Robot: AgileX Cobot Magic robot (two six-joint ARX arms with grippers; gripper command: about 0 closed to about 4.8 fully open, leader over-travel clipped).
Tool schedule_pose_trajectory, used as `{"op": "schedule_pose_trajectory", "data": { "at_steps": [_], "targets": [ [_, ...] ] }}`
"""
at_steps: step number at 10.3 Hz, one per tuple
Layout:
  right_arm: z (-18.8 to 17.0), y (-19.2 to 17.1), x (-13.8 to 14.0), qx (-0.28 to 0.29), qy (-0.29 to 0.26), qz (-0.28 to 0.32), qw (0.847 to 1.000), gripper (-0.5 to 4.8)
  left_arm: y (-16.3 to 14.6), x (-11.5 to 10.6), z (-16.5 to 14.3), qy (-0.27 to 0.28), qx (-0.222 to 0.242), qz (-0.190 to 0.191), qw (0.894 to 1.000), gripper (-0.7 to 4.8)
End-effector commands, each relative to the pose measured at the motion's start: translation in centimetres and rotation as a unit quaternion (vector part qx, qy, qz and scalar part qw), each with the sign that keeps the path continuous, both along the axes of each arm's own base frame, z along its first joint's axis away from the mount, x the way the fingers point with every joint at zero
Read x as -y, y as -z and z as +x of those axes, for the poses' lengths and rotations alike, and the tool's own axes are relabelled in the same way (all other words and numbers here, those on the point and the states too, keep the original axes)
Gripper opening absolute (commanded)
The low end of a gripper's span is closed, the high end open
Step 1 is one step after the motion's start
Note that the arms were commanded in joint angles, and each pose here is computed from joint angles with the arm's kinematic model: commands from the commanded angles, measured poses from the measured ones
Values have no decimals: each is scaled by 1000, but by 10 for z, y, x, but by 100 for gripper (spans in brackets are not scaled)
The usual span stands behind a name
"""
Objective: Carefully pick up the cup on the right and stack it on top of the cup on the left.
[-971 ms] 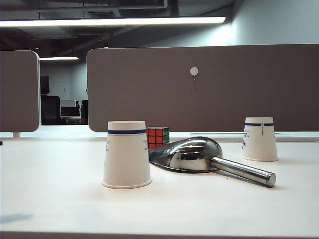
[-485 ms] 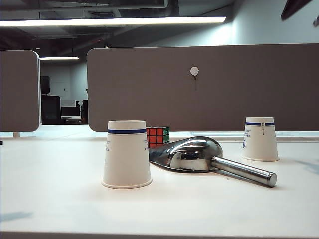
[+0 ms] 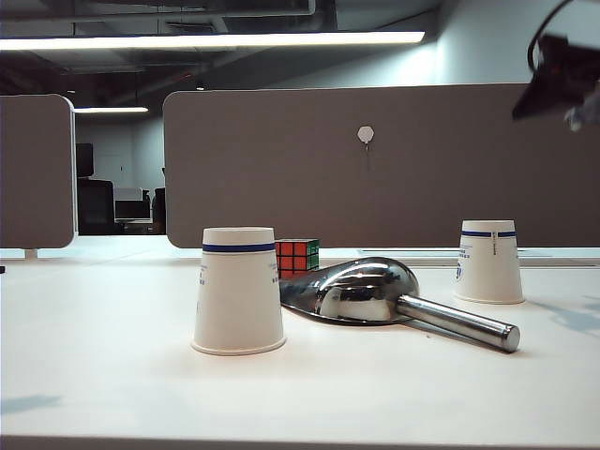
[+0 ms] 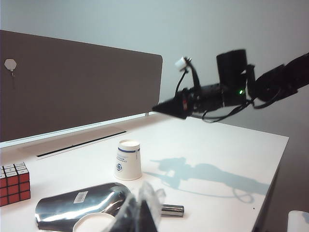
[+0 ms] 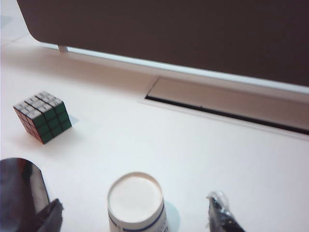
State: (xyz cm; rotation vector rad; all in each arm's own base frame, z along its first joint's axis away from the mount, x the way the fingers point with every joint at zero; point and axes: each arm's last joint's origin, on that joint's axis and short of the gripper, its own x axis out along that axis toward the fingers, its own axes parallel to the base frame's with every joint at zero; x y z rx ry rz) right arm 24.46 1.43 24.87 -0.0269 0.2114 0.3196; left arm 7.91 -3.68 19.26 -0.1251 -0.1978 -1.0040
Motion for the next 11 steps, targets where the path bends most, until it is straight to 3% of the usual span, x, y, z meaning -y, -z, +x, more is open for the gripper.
{"op": "schedule_pose_trajectory", "data": {
  "at_steps": [1, 4, 6, 11],
  "targets": [
    [19, 22, -5, -5, -38, 10, 999, 387, -1, 0, 0, 4, 1, 0, 1000, -5],
    [33, 34, -13, 8, -48, 9, 999, 387, 0, 0, 0, 4, -4, 1, 1000, -5],
    [43, 57, -13, -21, -48, 3, 999, 459, 0, 0, 0, 4, -4, 1, 1000, -5],
    [50, 69, -13, -24, -41, -6, 999, 459, 0, 0, 0, 4, -4, 1, 1000, -5]
  ]
}}
